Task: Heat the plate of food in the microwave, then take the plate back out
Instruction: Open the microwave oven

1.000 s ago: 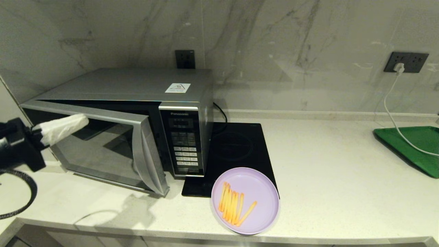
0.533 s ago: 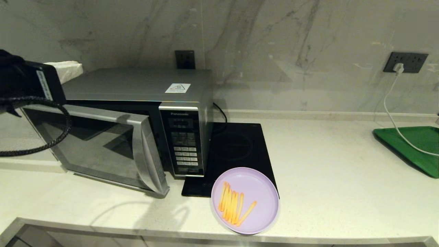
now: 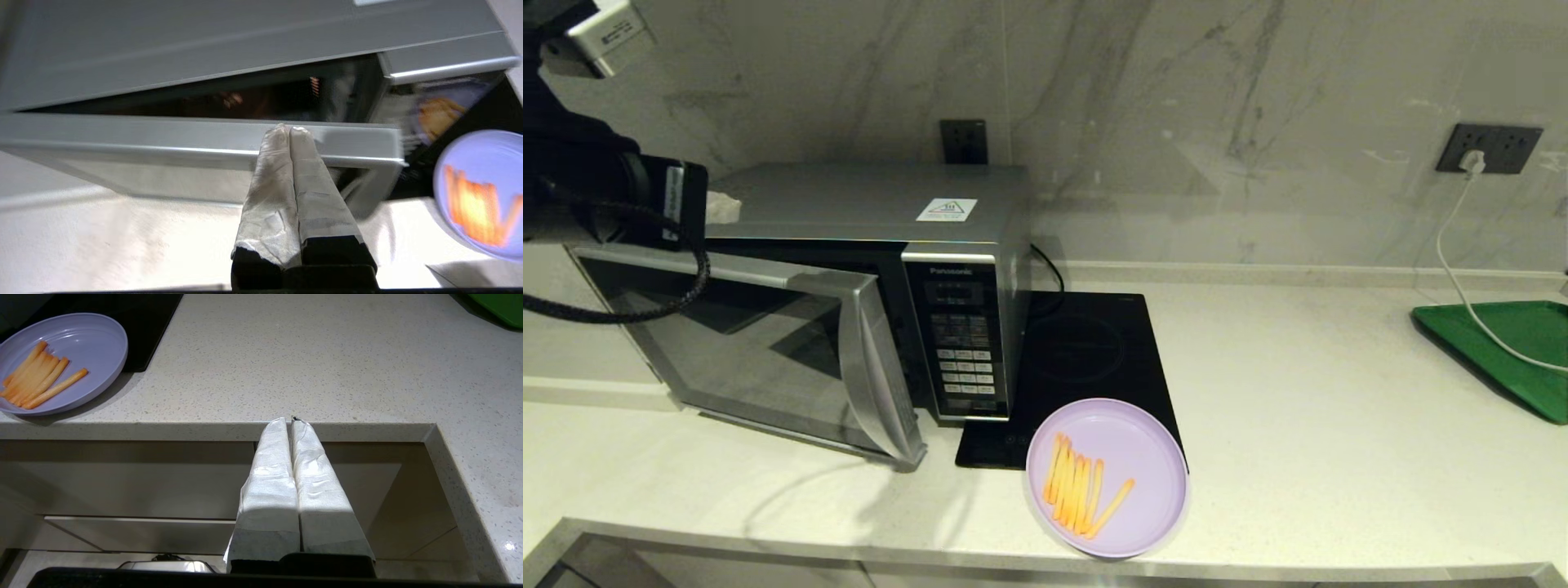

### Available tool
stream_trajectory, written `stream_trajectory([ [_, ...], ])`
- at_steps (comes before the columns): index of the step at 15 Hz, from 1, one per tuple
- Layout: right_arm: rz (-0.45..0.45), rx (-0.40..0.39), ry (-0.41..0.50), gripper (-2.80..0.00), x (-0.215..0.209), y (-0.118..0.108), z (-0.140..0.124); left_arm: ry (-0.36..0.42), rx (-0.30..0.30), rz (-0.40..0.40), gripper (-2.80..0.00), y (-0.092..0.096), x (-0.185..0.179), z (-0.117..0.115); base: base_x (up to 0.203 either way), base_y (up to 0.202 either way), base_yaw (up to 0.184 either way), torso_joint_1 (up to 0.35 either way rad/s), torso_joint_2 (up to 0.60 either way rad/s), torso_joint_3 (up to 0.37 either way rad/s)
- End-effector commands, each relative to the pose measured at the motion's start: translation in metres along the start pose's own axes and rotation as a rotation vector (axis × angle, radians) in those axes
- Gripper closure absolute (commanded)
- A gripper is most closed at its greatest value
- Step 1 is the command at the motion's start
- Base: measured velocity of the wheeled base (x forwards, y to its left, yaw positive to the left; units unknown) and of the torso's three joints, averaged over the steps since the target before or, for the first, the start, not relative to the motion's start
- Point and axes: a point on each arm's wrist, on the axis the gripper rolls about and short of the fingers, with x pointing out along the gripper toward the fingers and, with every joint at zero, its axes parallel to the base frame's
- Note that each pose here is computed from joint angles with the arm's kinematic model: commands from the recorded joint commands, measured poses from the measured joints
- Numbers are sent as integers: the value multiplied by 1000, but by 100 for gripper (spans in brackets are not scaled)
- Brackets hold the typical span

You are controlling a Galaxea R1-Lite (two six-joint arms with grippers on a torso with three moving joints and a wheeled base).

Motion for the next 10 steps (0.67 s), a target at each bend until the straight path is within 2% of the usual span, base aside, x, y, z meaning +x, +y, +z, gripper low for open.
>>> stream_trajectory([
  [1,1,0,1,0,0,0,0,120,-1,-54,0,-18,29,4,0,0,0,0,0,0],
  [3,0,0,1,0,0,0,0,171,-9,-63,0,-27,49,4,0,0,0,0,0,0],
  [6,-1,0,1,0,0,0,0,197,-15,-89,0,-42,67,6,0,0,0,0,0,0],
  [10,-1,0,1,0,0,0,0,206,-15,-89,0,-47,86,8,0,0,0,0,0,0],
])
